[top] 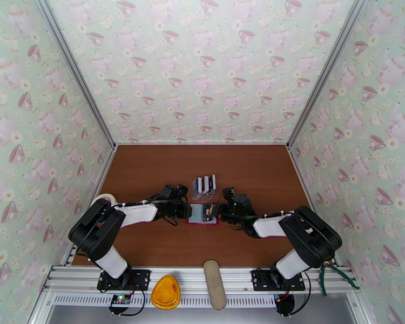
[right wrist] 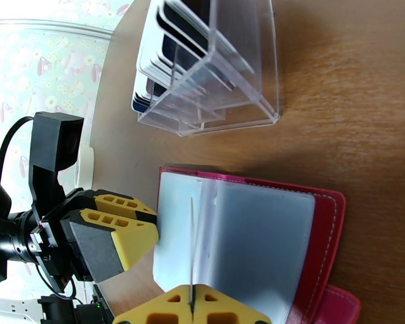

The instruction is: Put the credit cards into the card holder

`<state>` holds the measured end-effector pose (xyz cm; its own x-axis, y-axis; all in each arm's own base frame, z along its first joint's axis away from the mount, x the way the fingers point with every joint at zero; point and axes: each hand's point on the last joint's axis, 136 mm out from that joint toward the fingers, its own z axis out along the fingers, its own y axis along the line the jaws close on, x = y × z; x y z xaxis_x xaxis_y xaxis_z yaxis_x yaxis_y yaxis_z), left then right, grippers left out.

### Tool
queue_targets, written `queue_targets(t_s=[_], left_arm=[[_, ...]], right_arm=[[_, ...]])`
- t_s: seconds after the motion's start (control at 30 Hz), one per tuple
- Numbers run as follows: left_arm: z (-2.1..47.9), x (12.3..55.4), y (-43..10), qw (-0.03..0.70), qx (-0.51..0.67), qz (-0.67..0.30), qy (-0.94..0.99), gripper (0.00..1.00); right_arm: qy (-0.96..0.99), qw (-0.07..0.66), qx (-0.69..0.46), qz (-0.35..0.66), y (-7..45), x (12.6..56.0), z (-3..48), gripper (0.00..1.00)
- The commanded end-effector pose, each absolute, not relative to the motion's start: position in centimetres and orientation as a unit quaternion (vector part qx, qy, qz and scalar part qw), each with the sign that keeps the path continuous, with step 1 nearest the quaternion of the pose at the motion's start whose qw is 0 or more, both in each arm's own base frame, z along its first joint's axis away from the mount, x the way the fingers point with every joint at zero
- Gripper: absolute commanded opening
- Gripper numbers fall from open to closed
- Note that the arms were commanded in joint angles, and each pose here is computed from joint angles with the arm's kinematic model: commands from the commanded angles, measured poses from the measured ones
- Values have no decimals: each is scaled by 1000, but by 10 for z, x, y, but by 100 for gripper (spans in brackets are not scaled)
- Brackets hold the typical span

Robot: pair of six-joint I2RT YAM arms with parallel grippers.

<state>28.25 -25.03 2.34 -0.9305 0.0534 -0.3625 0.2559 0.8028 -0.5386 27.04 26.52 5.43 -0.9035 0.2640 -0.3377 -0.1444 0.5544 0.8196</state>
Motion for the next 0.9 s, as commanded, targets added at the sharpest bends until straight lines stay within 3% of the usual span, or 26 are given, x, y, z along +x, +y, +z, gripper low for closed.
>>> queue_targets(t_s=[0.0,0.4,0.87], left_arm=[[5,272,-239,144,78,-276,947,25],[-2,268,-237,136,69,-274,949,25],[-6,267,-237,131,66,-273,951,15]], right_arm=[[841,212,37,496,269,271,56,0],[832,204,58,513,267,271,42,0],[813,188,63,548,275,271,37,0]])
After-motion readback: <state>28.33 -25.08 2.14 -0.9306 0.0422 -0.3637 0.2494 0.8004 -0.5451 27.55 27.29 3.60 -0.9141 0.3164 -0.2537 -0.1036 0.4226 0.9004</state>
